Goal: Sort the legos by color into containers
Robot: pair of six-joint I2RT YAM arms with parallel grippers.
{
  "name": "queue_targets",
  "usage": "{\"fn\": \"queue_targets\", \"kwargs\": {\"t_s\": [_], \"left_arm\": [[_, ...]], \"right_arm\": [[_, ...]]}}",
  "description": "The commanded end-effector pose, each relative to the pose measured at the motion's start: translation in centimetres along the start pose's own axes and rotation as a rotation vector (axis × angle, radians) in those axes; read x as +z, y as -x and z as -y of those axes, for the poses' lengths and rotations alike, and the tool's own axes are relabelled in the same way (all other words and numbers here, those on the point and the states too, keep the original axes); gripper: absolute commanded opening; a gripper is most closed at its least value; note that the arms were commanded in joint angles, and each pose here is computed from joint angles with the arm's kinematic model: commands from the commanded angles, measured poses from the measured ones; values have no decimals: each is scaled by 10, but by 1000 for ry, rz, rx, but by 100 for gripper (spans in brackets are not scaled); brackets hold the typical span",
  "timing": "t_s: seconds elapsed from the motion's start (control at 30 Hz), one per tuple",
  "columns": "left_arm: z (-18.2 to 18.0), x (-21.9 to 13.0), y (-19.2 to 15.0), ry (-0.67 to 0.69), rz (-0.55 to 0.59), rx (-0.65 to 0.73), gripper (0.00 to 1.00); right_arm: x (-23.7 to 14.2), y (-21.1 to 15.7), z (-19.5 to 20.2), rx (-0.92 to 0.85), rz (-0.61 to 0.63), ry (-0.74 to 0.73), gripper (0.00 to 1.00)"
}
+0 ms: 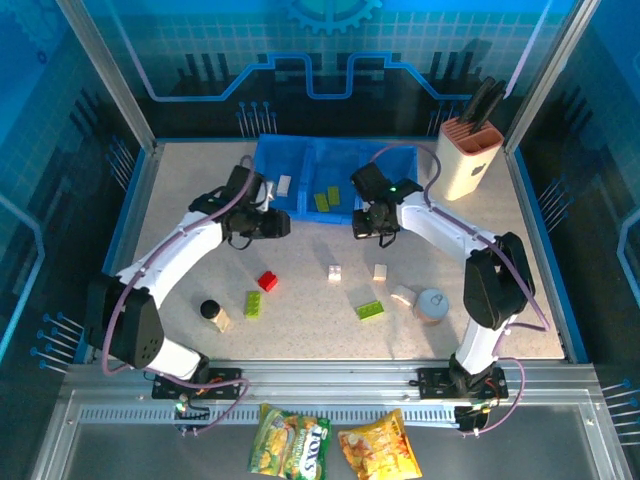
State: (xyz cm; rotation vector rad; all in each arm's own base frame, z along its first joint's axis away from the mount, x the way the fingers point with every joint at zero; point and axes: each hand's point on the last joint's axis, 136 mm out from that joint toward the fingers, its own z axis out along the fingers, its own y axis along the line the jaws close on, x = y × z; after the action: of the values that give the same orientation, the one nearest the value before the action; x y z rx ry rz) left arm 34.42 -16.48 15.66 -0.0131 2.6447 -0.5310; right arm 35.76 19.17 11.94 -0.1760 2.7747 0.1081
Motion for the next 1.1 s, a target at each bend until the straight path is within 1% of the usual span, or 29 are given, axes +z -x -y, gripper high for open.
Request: {"fn": "queue_targets", "kwargs": {"t_s": [0.0, 0.27, 0.4, 0.73, 0.9, 1.07], "left_arm": [[15, 11, -4, 29, -10, -57, 48], [51, 43, -29, 66, -69, -48, 51], [57, 53, -36, 109, -78, -44, 53], [80, 80, -59, 183, -127, 52, 58], [90, 92, -70, 193, -145, 72, 60], [98, 104, -82, 210, -173, 92, 60]], "right_arm": [[-10, 2, 13, 43, 36, 3, 41], [-13, -9, 37, 66, 28, -22, 41], [-18, -10, 46, 83, 34, -27, 41], [-28, -7, 54, 90, 52, -29, 41], [-29, -7, 54, 93, 54, -28, 41], [-29, -7, 53, 94, 52, -20, 40]]}}
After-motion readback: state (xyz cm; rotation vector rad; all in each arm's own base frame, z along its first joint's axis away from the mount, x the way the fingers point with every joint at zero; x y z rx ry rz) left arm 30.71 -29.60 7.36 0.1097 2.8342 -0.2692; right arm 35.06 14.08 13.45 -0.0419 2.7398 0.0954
